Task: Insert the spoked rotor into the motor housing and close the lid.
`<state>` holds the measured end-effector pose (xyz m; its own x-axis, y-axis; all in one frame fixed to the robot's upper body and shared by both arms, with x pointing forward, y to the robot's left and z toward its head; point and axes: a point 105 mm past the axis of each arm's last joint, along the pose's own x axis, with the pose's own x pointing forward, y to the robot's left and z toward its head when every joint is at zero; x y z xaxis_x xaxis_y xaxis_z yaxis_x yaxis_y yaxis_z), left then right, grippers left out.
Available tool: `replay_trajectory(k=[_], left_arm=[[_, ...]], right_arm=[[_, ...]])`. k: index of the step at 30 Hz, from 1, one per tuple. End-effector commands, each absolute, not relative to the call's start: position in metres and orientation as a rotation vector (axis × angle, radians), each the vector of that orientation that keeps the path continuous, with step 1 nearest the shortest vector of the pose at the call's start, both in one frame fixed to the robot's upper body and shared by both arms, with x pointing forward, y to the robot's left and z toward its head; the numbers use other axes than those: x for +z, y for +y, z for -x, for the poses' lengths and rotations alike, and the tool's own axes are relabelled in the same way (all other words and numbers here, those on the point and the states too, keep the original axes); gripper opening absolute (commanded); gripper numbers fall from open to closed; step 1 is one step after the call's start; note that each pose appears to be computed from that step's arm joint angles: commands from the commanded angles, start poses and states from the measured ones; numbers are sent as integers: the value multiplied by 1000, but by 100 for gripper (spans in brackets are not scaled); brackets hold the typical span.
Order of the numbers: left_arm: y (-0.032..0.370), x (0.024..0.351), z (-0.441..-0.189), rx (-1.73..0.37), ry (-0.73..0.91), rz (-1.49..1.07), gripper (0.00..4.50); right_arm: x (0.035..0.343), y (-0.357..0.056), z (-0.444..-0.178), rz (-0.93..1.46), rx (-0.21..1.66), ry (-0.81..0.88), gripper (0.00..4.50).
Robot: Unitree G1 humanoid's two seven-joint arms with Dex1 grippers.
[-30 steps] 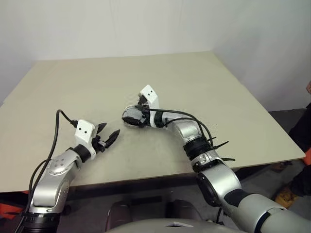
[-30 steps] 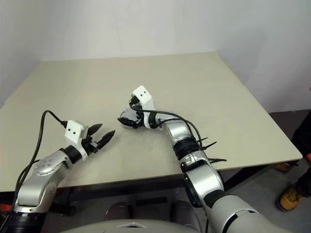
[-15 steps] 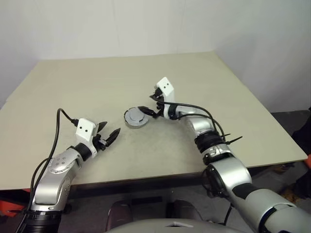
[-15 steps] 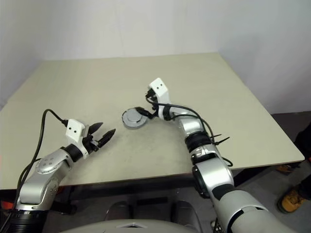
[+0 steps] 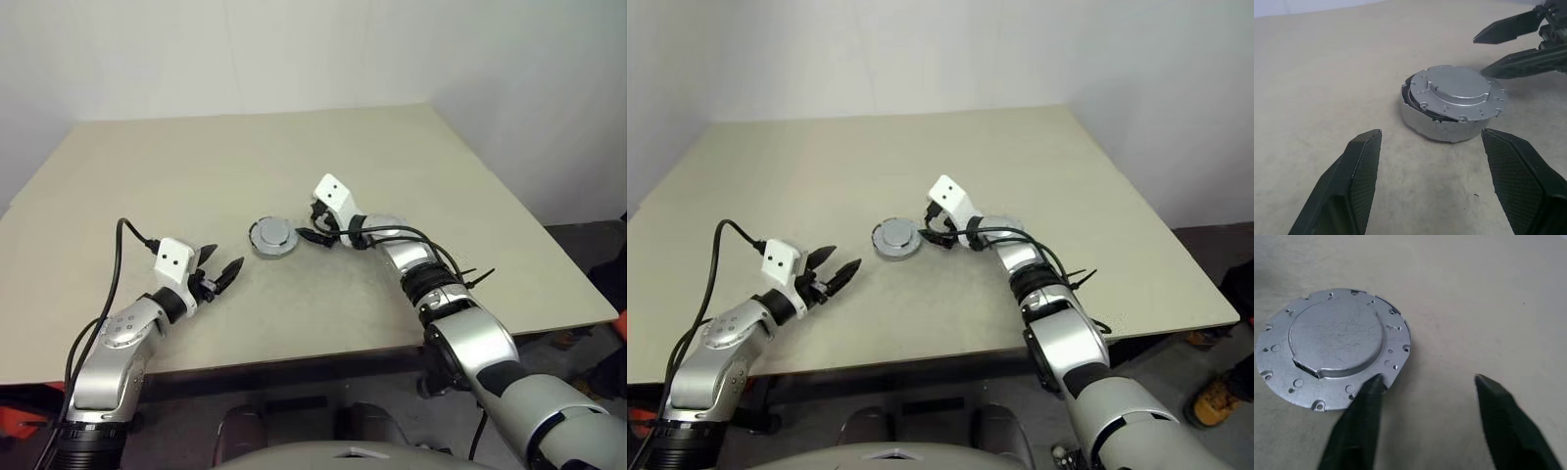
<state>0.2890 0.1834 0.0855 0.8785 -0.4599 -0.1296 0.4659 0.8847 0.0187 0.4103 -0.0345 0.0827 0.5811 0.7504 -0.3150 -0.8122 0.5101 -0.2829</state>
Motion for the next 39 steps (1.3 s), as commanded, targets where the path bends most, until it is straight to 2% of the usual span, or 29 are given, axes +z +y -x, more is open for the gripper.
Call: replay_trajectory(k=[1,7,12,17,20,24,39], left_arm=[[183,98,-292,-486,69,-75,346],[185,99,-292,-482,70,-78,346],[185,98,-292,-483,72,-80,346],[185,99,-293,-484,69,-80,346],[185,99,-293,-483,69,-81,346],[187,98,-291,-478,70,-83,346],[189,98,-290,-469,70,-90,346]], right_arm=[[95,-31,-416,444,922,111,250],[101,-32,-420,409,908,97,250],[126,-10,-406,223,1041,33,250],[120,9,-391,179,1141,69,250],[113,17,-385,174,1181,90,311],[108,24,-383,216,1178,81,444],[92,25,-389,250,1126,113,448]])
